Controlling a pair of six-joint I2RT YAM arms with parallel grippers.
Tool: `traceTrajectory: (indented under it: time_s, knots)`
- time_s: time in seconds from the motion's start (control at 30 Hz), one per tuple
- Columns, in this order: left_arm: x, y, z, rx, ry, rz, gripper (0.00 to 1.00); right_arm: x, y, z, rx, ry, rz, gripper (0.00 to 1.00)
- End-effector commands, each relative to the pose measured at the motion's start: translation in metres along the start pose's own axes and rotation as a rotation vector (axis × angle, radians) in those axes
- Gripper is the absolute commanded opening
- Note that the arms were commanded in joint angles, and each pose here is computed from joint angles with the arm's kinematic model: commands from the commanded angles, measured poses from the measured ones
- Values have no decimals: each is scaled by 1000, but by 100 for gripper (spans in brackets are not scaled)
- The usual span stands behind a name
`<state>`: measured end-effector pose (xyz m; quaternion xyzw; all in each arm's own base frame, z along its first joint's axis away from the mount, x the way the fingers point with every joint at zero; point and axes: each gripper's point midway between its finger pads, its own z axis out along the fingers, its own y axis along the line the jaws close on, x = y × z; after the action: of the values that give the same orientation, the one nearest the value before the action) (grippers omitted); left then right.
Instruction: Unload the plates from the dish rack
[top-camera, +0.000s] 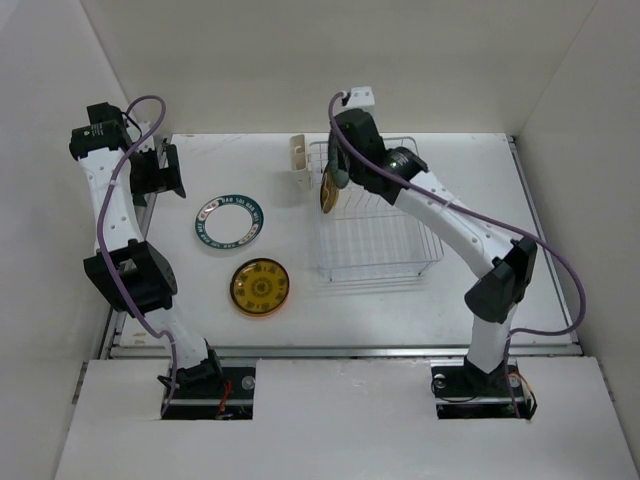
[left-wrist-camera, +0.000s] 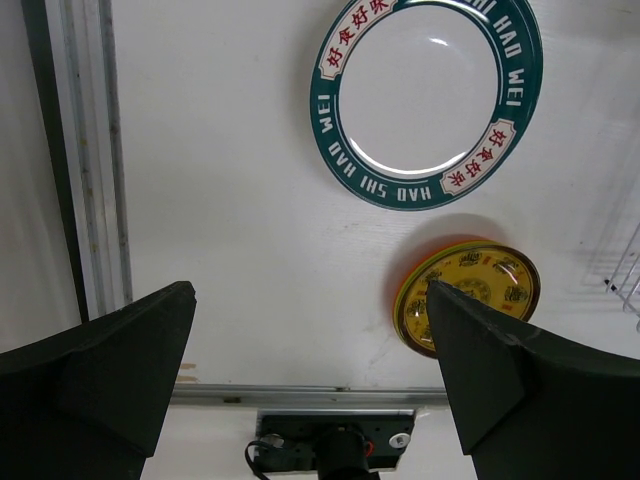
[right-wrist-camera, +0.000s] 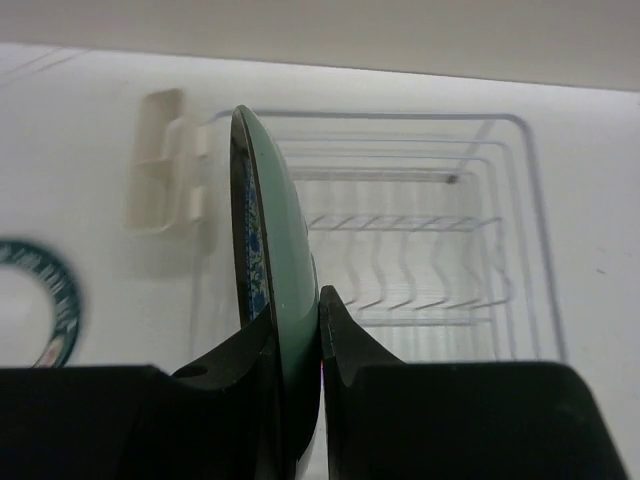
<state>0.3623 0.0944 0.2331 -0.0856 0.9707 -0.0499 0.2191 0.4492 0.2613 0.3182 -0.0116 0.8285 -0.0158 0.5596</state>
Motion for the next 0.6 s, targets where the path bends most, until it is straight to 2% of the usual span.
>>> traceTrajectory:
  time_s: [0.0, 0.07, 0.1, 0.2, 0.43, 0.57]
  knots:
    - [-1, -5, -30, -1, -75, 21, 100, -4, 65, -47, -299, -28, -48, 0]
    - [-1, -4, -32, -13, -83, 23, 100, 10, 98, -64, -473, 1, -76, 0]
    - [2, -3, -33, -22, -80, 22, 100, 36, 129, -80, -649, 60, -116, 0]
    - [2, -4, -37, -23, -89, 24, 100, 62, 168, -114, -917, 114, -165, 0]
    - [1, 3, -46, -71, -103, 45, 100, 134, 210, -128, -1126, 323, -248, 0]
    - [3, 3, -44, -71, -103, 45, 100, 151, 215, -120, -1126, 363, -268, 0]
